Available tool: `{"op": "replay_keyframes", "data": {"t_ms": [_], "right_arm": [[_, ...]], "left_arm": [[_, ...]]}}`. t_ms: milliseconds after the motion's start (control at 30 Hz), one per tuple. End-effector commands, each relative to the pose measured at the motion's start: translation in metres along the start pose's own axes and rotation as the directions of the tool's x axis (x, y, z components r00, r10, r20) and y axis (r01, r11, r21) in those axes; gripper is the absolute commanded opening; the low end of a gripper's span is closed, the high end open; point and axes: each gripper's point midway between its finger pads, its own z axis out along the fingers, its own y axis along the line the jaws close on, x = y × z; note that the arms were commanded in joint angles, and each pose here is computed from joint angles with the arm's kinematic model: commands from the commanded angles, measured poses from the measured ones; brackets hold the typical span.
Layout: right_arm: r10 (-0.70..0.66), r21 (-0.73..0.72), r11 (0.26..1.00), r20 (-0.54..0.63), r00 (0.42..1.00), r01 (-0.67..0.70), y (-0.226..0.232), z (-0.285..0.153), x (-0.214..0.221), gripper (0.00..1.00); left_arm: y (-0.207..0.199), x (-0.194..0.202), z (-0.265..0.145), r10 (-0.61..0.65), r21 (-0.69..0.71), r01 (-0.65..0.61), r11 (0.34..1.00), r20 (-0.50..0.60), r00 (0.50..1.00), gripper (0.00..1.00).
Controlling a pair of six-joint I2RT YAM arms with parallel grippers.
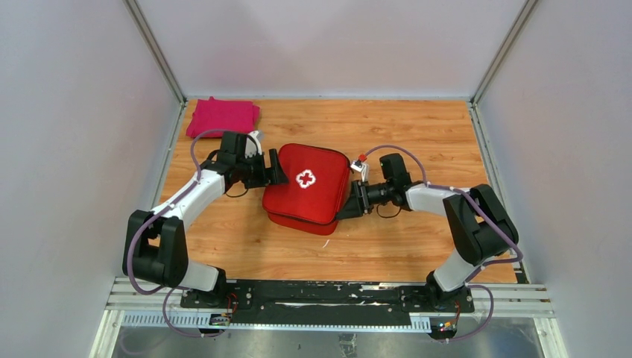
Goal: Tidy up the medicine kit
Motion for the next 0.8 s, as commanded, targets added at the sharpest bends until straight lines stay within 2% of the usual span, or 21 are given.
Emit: {"op": "replay_keyframes", "data": {"t_ms": [0, 100, 233, 467, 767], "right_arm": [[-0.02, -0.024, 1.0, -0.028, 0.999, 0.019, 0.0009, 0.0086, -0.0024, 0.56], [-0.025, -0.037, 0.999, -0.038, 0.999, 0.023, 0.0032, 0.0127, -0.0026, 0.54], [-0.029, -0.043, 0.999, -0.045, 0.999, 0.027, 0.0064, 0.0145, -0.0012, 0.41], [-0.024, -0.029, 0.999, -0.046, 0.999, 0.023, 0.0076, 0.0116, 0.0042, 0.23], [-0.02, -0.003, 1.0, -0.04, 0.999, 0.02, 0.0072, 0.0093, 0.0063, 0.08]], "left_arm": [[-0.0066, -0.0056, -0.0021, 0.019, 0.018, -0.019, 1.0, -0.002, 1.0, 0.88], [-0.0063, -0.0056, -0.0024, 0.019, 0.016, -0.019, 1.0, -0.002, 1.0, 0.88], [-0.0058, -0.0057, -0.0019, 0.018, 0.014, -0.018, 1.0, -0.002, 1.0, 0.88], [-0.0056, -0.0049, -0.0008, 0.015, 0.015, -0.015, 1.0, -0.007, 1.0, 0.87], [-0.0055, -0.0048, -0.0007, 0.015, 0.015, -0.014, 1.0, -0.008, 1.0, 0.87]]}}
